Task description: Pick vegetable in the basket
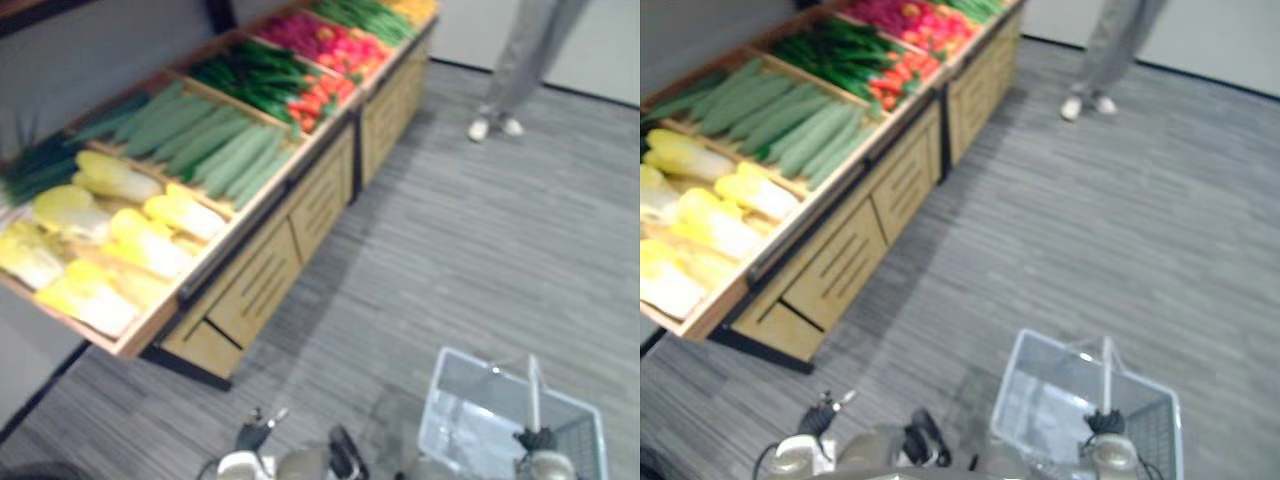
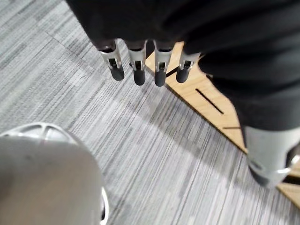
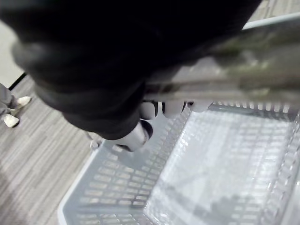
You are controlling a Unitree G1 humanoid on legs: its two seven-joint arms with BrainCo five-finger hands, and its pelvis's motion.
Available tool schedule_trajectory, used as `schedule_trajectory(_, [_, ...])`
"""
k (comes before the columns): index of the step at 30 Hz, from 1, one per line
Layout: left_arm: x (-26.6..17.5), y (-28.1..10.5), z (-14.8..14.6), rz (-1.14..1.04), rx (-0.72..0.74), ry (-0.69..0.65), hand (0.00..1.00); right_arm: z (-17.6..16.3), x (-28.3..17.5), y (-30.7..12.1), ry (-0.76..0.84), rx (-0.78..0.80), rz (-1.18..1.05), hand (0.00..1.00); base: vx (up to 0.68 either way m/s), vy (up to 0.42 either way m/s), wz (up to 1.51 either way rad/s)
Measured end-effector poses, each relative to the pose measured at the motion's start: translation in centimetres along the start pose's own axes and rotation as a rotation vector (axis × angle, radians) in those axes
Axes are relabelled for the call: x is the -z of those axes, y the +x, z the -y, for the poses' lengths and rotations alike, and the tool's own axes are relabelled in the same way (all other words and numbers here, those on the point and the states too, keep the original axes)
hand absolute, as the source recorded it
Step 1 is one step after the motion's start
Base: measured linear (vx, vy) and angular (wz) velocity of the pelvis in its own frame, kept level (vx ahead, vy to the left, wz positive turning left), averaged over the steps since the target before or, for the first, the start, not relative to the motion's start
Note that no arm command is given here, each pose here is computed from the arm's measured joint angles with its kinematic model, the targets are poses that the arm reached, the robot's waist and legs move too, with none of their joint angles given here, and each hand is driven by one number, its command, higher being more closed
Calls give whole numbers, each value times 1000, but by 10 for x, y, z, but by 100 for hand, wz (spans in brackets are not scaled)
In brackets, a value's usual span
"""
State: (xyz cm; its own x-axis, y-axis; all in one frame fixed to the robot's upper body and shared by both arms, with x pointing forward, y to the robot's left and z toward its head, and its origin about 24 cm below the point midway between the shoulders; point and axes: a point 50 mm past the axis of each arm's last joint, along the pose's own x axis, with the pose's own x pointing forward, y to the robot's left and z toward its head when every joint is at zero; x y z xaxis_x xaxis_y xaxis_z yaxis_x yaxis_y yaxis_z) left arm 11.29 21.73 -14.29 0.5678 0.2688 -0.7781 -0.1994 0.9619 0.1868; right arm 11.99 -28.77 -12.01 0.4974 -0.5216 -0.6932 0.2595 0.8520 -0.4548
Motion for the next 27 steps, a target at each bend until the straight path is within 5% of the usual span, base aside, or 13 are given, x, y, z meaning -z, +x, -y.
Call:
schedule_trajectory(8, [-44,11,-41,133,-125,-76,0,8,39,-5,75,-2,-128,100,442,-415,196])
schedule_trajectory(14, [-70,13,-24,222,-93,-137,0,16,56,-12,164,35,-195,100,195,-395,200])
schedule_trajectory(23, [-82,16,-17,238,-84,-195,0,-2,61,-16,299,33,-241,100,37,-2,58])
schedule_trajectory(27, [-123,17,-51,355,-203,-200,0,-12,80,-26,366,25,-312,100,60,-72,47])
